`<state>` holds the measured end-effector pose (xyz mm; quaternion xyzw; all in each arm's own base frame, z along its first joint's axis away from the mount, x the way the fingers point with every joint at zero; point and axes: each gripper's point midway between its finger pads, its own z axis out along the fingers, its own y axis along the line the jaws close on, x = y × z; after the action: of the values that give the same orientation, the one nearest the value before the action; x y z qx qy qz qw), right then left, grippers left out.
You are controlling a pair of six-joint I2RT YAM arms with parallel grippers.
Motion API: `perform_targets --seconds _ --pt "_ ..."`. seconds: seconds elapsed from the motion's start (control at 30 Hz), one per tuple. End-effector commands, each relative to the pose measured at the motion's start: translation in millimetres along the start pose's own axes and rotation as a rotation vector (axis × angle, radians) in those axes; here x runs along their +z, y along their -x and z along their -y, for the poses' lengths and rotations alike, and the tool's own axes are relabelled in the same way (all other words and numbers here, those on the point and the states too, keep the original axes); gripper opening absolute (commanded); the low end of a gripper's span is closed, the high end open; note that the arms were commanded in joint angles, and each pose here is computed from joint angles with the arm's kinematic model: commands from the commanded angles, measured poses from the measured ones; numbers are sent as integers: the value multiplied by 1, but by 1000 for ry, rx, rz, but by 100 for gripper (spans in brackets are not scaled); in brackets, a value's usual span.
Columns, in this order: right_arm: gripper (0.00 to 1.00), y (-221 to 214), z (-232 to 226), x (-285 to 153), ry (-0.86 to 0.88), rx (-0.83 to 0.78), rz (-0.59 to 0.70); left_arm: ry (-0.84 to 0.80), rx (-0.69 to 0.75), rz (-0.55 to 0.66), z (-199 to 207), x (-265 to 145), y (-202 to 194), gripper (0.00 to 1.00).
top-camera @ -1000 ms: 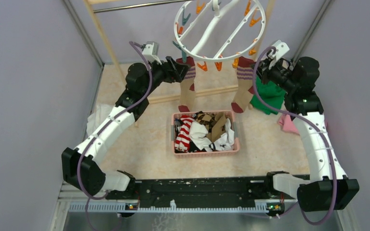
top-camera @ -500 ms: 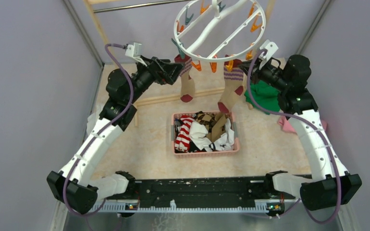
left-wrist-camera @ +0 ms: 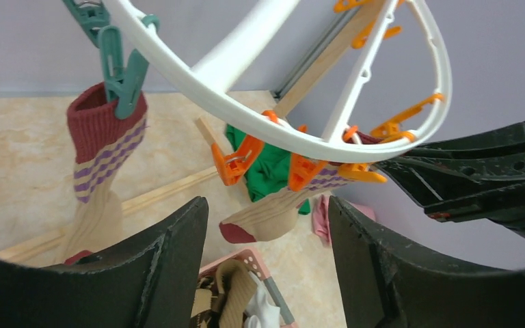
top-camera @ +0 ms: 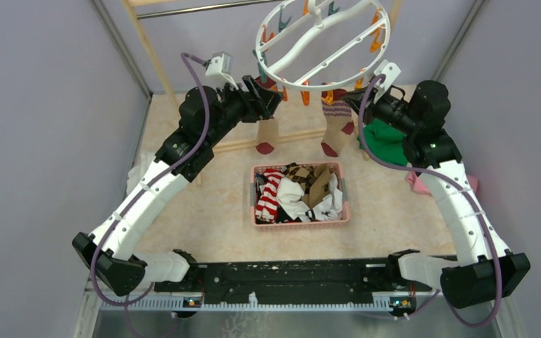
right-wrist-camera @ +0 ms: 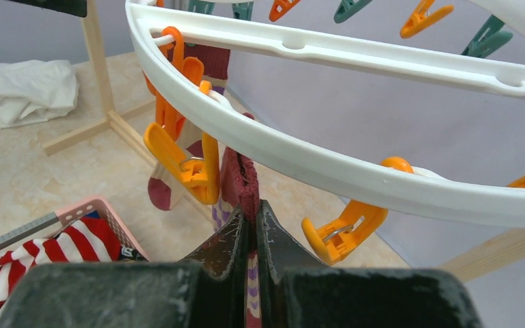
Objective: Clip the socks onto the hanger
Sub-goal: Open the clamp at the hanger.
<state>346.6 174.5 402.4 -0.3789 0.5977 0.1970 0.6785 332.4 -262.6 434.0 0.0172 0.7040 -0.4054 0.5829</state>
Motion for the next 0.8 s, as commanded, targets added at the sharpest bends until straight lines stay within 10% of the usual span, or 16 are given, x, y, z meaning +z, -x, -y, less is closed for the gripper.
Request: perform_targets --seconds 0.0,0.77 --pt "0 37 2 4 3 -43 90 89 53 41 -10 -7 11 71" --pt "0 43 -3 14 26 -26 109 63 90 69 -21 26 -5 75"
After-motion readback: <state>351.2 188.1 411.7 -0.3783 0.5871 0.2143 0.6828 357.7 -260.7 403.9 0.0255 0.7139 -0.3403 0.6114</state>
